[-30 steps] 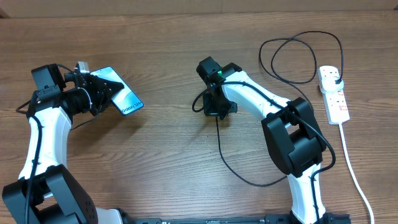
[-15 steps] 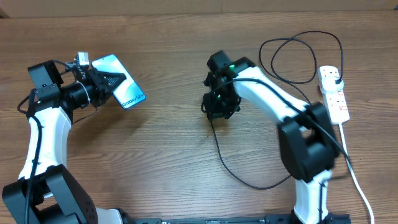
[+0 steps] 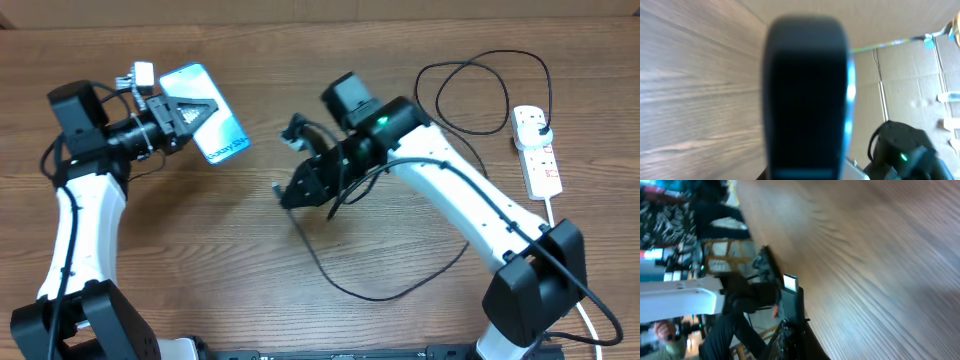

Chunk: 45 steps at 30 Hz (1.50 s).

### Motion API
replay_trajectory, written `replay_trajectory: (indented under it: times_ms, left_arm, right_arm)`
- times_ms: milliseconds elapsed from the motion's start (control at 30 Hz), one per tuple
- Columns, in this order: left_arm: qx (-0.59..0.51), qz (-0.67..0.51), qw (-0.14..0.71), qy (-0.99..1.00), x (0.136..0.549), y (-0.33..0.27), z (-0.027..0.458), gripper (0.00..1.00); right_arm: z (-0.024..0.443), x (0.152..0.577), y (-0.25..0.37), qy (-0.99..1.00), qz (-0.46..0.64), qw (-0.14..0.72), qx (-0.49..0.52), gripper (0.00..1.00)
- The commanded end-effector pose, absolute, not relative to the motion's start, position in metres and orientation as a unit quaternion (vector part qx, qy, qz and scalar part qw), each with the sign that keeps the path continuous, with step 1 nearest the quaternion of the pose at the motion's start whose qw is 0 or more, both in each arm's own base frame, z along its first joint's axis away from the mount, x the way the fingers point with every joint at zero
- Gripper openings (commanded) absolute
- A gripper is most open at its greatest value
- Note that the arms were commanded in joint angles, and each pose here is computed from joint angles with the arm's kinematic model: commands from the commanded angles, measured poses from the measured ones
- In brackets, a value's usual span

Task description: Plug charger to phone and switch on socket

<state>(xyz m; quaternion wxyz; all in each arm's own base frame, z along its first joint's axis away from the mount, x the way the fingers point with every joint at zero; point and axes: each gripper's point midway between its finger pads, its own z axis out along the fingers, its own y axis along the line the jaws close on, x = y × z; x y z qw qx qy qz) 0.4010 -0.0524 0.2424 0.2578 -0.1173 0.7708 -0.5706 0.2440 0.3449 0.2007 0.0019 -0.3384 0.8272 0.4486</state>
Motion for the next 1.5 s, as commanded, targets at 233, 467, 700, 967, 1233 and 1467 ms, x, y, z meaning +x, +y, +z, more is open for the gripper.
replay_trajectory:
  times_ms: [233, 467, 700, 967, 1233, 1467]
  left_arm:
    - [-0.089, -0.584, 0.24, 0.771, 0.393, -0.085, 0.257, 0.05]
    - [-0.054, -0.586, 0.25, 0.769, 0.39, -0.091, 0.259, 0.04]
    - [0.024, -0.6, 0.269, 0.753, 0.378, -0.098, 0.268, 0.04]
    - [0.019, -0.605, 0.258, 0.753, 0.375, -0.099, 0.267, 0.04]
    - [0.025, -0.612, 0.255, 0.749, 0.372, -0.1, 0.269, 0.04]
    - [0.019, -0.608, 0.258, 0.751, 0.374, -0.097, 0.268, 0.04]
  right_arm:
    - [0.22, 0.24, 0.38, 0.809, 0.488, 0.016, -0.329, 0.04]
    - [0.206, 0.252, 0.374, 0.84, 0.444, 0.03, -0.31, 0.04]
    - [0.207, 0.255, 0.375, 0.838, 0.447, 0.036, -0.309, 0.04]
    - [0.208, 0.261, 0.378, 0.841, 0.446, 0.047, -0.302, 0.04]
    - [0.207, 0.266, 0.377, 0.845, 0.437, 0.059, -0.301, 0.04]
    - [0.208, 0.267, 0.378, 0.844, 0.439, 0.063, -0.302, 0.04]
